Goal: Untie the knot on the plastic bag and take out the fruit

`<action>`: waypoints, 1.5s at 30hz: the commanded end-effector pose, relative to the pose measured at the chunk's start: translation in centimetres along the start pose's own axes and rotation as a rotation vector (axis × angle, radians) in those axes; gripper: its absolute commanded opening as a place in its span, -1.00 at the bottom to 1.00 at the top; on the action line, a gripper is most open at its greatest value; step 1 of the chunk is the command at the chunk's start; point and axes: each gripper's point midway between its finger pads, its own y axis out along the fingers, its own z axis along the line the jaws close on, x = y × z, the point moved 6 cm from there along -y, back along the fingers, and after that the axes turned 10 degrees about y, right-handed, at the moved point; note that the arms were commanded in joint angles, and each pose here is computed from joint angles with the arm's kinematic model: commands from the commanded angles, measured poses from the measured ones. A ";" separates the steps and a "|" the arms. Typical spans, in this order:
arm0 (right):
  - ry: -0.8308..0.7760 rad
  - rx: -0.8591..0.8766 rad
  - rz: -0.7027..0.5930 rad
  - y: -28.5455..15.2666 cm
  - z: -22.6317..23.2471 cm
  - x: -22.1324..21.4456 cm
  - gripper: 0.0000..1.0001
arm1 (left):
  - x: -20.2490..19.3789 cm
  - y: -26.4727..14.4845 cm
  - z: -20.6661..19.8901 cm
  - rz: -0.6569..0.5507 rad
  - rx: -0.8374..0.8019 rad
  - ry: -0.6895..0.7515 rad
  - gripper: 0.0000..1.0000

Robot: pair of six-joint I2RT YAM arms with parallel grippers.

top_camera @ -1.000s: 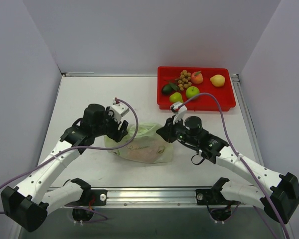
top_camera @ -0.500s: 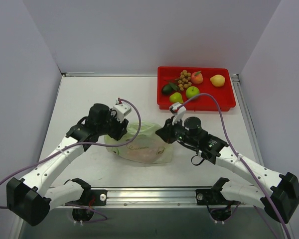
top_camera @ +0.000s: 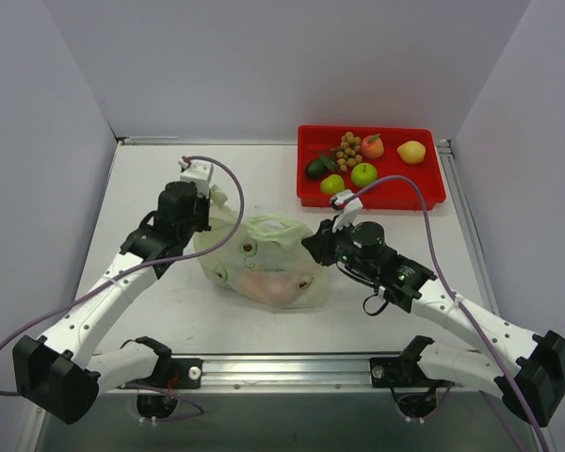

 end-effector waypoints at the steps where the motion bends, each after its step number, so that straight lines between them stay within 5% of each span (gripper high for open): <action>1: 0.025 -0.064 -0.169 -0.8 0.4 4.3 -0.77 | 6.7 -2.6 4.6 -0.219 0.254 -0.264 -1.00; 8: -0.009 -0.124 -0.241 -1.2 0.2 6.7 -0.74 | 8.2 -5.5 5.6 -0.343 0.249 -0.419 -1.00; 13: -0.033 -0.128 -0.085 -1.2 -0.9 3.0 -0.63 | 4.2 -6.1 3.2 -0.318 0.087 -0.428 -1.00; 19: -0.180 -0.046 0.038 -3.2 2.7 2.7 0.18 | -1.6 -7.9 2.0 -0.230 0.033 -0.458 -1.00; 24: -0.187 -0.114 0.064 -2.1 6.0 5.9 0.53 | -3.0 -10.2 2.5 -0.254 0.053 -0.526 -1.00; 31: -0.085 -0.304 -0.040 4.8 9.8 8.0 0.99 | -4.5 -11.3 2.7 -0.242 0.074 -0.584 -1.00; 36: -0.058 -0.440 -0.141 8.2 11.5 10.0 1.00 | -5.1 -11.5 2.6 -0.233 0.079 -0.617 -1.00; 45: -0.038 -0.532 -0.009 13.7 8.5 4.8 1.00 | -5.9 -11.2 2.6 -0.221 0.105 -0.657 -1.00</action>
